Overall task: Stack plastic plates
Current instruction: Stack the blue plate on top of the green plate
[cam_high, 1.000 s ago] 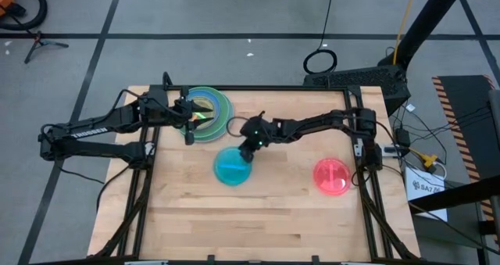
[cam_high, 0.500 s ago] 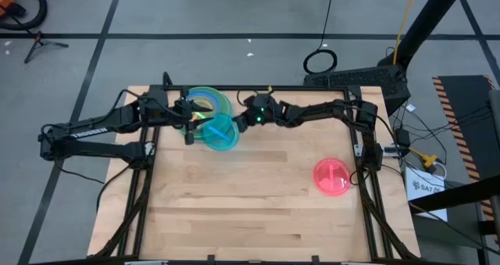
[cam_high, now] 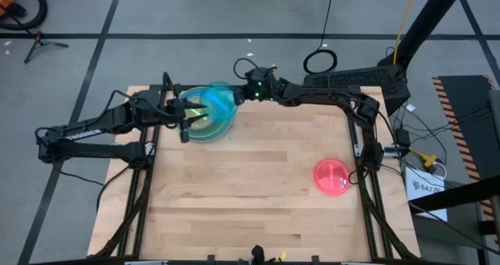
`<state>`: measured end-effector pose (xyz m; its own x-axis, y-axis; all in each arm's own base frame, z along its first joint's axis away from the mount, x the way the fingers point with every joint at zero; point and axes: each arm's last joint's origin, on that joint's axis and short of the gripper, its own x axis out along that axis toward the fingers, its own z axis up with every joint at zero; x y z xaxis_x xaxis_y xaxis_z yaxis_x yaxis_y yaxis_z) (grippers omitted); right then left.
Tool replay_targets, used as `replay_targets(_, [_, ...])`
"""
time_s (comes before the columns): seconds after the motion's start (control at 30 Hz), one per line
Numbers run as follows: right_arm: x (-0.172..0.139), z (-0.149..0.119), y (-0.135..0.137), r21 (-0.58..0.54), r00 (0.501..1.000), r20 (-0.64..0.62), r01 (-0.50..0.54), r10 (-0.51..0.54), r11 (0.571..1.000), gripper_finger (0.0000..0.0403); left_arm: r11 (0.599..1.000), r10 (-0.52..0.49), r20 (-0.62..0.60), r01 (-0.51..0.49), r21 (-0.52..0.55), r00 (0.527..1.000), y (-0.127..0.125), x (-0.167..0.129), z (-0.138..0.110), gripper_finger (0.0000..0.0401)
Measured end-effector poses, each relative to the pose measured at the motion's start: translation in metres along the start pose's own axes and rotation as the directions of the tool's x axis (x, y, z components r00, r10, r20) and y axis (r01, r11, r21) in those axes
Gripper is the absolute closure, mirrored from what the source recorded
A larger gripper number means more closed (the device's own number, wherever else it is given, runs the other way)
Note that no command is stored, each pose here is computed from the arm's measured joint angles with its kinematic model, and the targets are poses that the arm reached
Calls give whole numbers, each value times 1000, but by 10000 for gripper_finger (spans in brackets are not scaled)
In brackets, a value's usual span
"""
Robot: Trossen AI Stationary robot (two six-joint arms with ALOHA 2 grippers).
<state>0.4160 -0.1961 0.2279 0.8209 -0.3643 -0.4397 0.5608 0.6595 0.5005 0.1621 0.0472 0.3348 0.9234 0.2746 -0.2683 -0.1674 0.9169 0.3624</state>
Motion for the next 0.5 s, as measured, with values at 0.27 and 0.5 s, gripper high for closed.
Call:
replay_targets(0.27, [45, 3, -2, 13, 1000, 4, -5, 5, 1000, 403, 1000, 13, -7, -13, 13, 1000, 2, -1, -1, 277])
replay_targets(0.5, [87, 12, 1, 11, 999, -44, -31, 32, 999, 403, 1000, 27, -33, -27, 6, 999, 5, -1, -4, 277])
